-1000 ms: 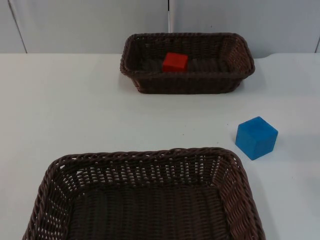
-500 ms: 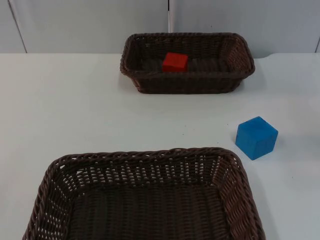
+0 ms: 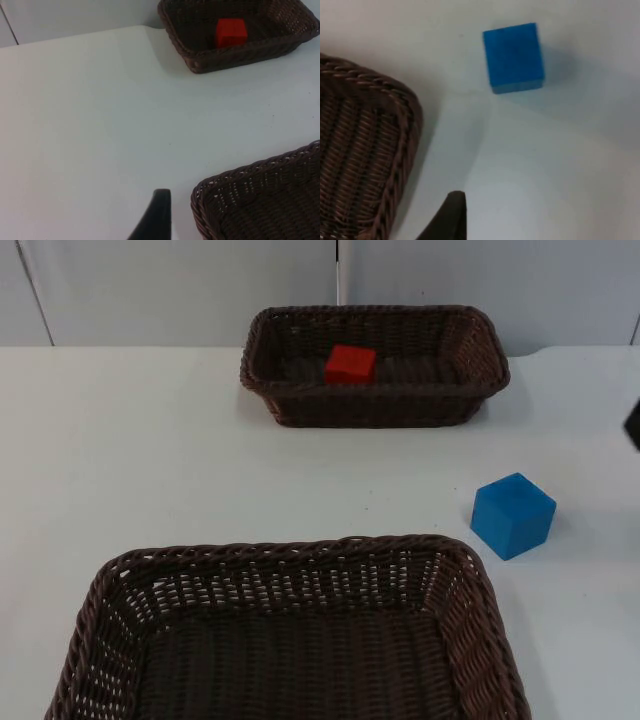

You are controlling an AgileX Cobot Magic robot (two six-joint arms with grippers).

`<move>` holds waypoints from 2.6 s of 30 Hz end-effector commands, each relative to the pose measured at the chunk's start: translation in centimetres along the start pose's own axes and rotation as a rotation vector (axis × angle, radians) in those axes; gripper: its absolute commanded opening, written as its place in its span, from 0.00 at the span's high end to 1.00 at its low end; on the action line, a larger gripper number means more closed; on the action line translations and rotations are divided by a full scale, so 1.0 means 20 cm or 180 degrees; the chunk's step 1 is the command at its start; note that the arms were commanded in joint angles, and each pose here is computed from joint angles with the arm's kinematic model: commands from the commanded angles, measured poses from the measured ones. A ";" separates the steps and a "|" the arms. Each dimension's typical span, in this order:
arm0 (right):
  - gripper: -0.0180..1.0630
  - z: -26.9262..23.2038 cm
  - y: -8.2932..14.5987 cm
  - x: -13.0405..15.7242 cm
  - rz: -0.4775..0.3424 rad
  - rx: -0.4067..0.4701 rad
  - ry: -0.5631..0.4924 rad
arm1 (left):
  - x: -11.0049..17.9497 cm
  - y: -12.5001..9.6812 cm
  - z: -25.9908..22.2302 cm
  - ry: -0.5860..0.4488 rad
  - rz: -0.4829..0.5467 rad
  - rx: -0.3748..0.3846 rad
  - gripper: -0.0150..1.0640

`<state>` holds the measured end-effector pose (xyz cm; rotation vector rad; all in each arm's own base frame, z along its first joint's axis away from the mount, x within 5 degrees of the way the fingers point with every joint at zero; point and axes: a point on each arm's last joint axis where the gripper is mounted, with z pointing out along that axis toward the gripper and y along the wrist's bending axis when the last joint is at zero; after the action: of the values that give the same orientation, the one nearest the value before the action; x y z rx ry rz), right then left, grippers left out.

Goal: Pick up one cube with the left hand and place it into the upper basket. Pick up one cube with the right hand and place it into the lower basket.

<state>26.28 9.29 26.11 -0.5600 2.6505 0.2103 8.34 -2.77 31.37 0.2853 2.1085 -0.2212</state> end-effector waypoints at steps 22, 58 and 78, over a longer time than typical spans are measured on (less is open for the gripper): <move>0.01 0.31 0.09 -0.09 -0.0416 0.0353 -0.0068 | 0.00 0.00 -0.01 -0.0033 -0.0004 -0.0002 0.20; 0.01 0.95 0.08 -0.08 -0.0473 0.0210 -0.0438 | 0.00 0.00 -0.01 -0.0033 -0.0004 -0.0002 0.20; 0.66 0.95 0.08 -0.08 -0.0488 0.0209 -0.0473 | 0.00 0.00 -0.01 -0.0033 -0.0004 -0.0002 0.20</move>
<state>33.89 15.58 9.75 -0.6913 2.4639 0.1137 8.34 -2.77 31.37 0.2834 2.1088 -0.2223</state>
